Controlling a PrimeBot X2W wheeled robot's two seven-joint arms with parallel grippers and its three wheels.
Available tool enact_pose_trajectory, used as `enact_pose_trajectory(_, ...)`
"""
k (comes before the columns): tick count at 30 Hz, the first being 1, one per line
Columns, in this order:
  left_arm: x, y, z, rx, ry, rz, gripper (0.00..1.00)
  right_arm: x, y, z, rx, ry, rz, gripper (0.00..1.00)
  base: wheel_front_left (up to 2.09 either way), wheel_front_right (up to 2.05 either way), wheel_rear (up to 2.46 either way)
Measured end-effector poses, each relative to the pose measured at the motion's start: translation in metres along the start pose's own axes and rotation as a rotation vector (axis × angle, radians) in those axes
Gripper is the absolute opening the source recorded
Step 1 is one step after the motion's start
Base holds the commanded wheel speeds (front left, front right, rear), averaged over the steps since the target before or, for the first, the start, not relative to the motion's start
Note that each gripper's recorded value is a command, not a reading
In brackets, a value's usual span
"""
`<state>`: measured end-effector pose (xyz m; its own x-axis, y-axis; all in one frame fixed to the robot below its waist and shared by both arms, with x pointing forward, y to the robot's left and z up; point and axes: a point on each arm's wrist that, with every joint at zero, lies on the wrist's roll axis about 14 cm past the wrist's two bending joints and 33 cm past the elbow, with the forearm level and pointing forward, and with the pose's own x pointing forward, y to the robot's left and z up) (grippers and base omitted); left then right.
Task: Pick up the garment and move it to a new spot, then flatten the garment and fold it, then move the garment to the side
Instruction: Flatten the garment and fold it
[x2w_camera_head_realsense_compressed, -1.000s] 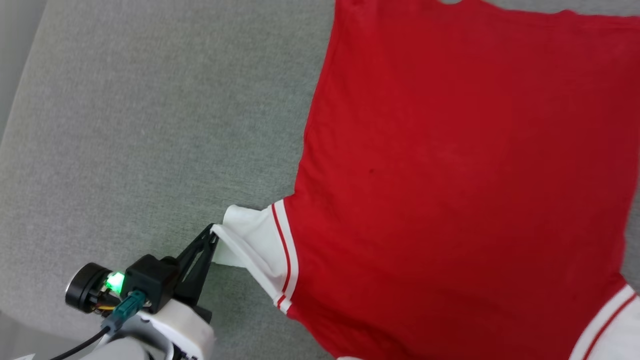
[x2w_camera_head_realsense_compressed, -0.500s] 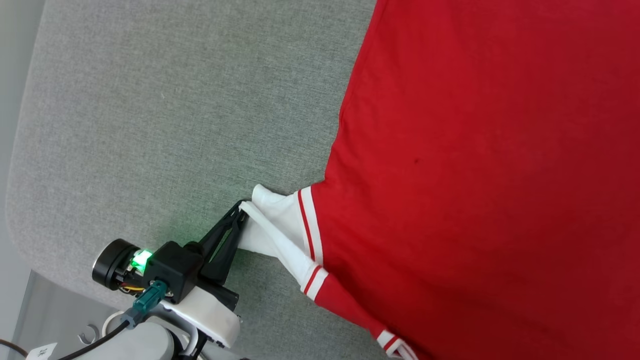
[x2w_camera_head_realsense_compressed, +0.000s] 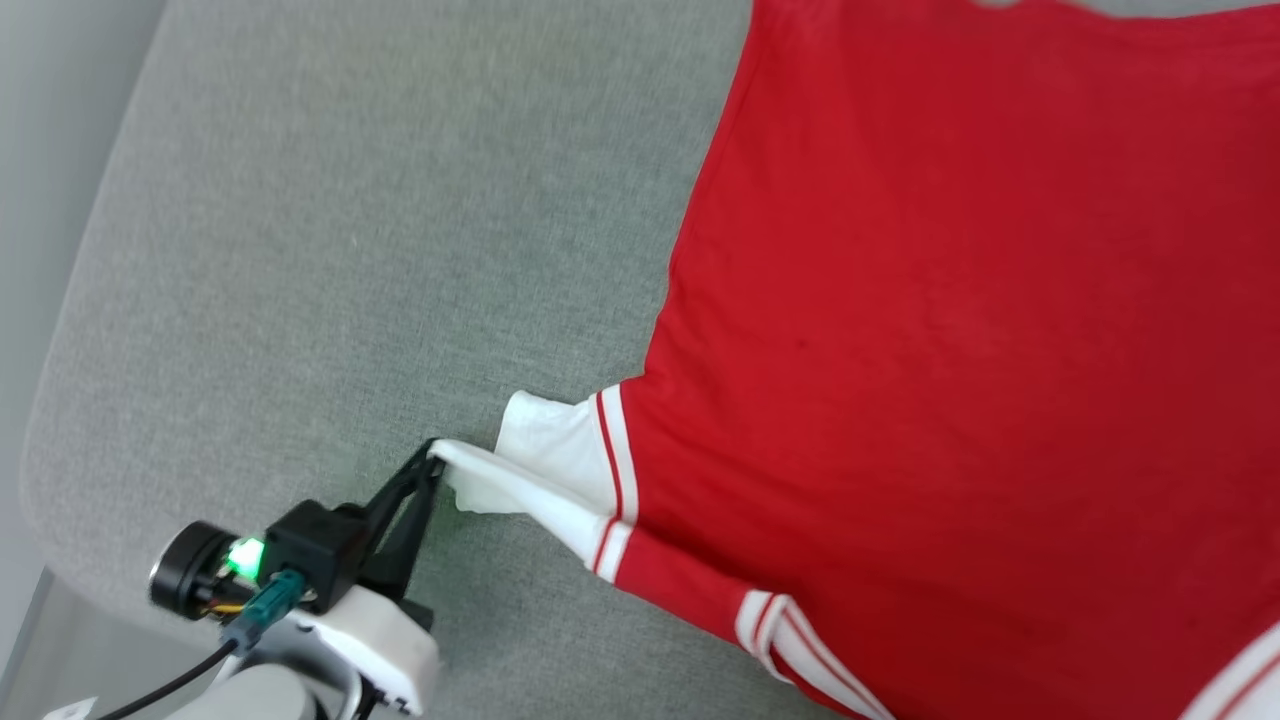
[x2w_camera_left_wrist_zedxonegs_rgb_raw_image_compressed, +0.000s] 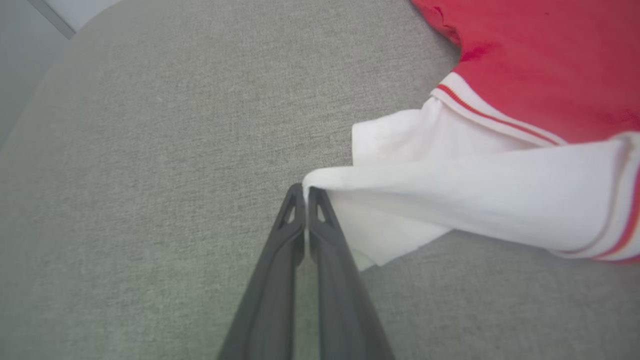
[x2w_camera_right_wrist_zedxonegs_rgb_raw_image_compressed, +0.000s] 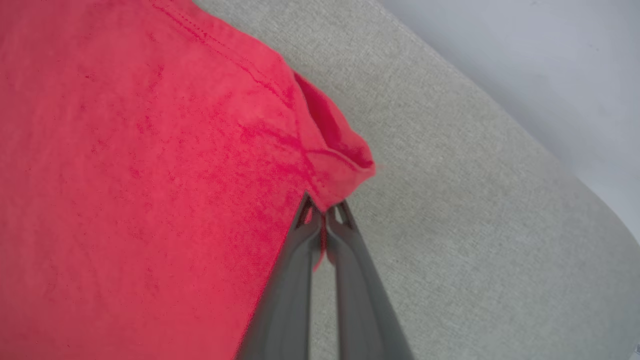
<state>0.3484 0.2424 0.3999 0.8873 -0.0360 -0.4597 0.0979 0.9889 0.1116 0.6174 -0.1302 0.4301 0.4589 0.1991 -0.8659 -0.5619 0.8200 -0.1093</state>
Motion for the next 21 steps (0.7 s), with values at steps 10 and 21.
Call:
enact_pose_trajectory(10,-0.031,0.004,0.01,-0.014,-0.046,0.011,0.0,-0.102,-0.001,-0.045,-0.11,-0.059,-0.049,0.0,0.0,0.0,0.0)
enact_pose_trajectory(21,-0.038,-0.011,0.02,-0.012,-0.082,-0.053,0.0,-0.153,0.018,-0.241,-0.006,0.215,0.008,0.0,0.0,0.0,0.0)
